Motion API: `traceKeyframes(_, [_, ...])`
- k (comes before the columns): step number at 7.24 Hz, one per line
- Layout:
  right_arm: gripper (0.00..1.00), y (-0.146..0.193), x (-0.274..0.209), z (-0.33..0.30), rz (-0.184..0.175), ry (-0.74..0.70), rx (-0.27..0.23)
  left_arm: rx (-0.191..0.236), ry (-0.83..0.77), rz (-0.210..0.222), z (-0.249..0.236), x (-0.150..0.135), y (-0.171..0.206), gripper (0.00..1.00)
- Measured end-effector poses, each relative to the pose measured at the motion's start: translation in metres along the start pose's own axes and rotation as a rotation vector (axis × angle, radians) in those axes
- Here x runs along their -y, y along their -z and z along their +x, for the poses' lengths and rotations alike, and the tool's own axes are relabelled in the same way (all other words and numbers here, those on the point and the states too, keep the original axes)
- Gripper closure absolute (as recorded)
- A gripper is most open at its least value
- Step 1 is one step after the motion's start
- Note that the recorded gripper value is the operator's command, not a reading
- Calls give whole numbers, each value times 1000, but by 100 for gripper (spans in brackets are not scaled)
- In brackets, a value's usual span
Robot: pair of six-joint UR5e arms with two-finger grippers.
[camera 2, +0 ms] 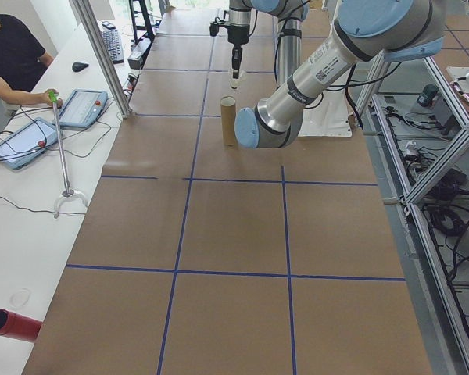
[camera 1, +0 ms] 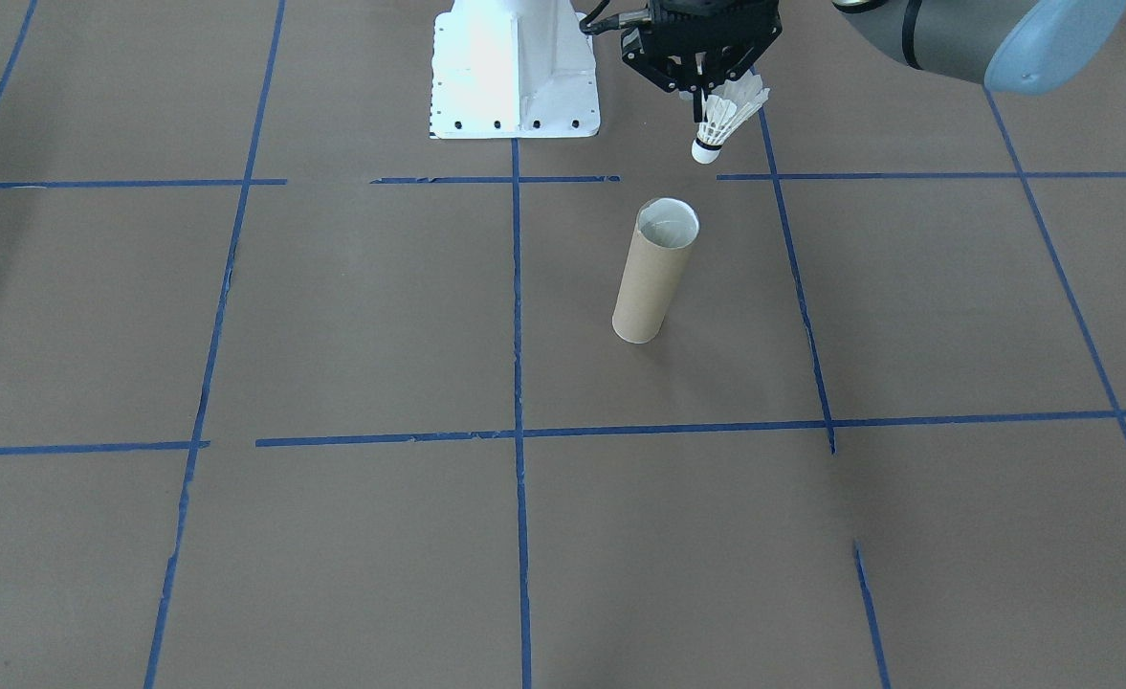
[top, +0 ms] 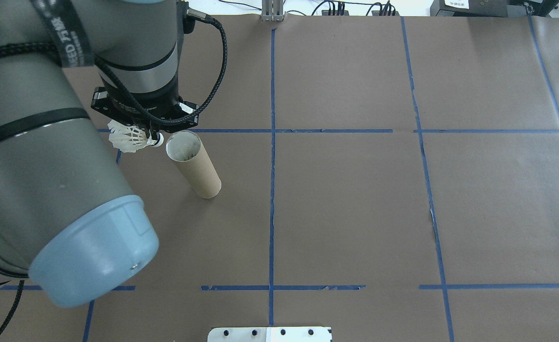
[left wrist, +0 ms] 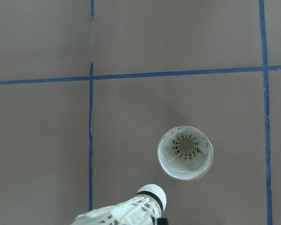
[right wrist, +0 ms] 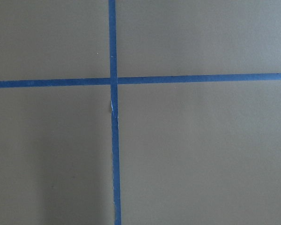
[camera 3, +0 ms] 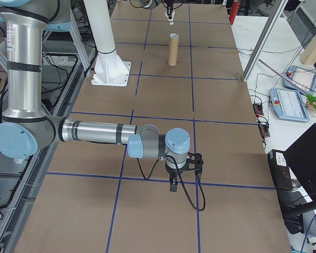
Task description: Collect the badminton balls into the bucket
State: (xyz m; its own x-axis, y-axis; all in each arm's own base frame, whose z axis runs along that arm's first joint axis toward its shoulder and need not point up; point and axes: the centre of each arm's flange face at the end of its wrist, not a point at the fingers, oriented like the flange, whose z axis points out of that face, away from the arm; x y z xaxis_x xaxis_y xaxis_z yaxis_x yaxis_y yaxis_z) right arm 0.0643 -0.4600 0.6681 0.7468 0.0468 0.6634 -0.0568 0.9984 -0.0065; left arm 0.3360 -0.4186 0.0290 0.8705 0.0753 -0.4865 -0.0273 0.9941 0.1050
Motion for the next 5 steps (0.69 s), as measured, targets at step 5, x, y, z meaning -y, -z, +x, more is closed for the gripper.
traceKeyframes(5, [0,0,0,0,0,0,0,104,-152,-38,36,18,-26,100])
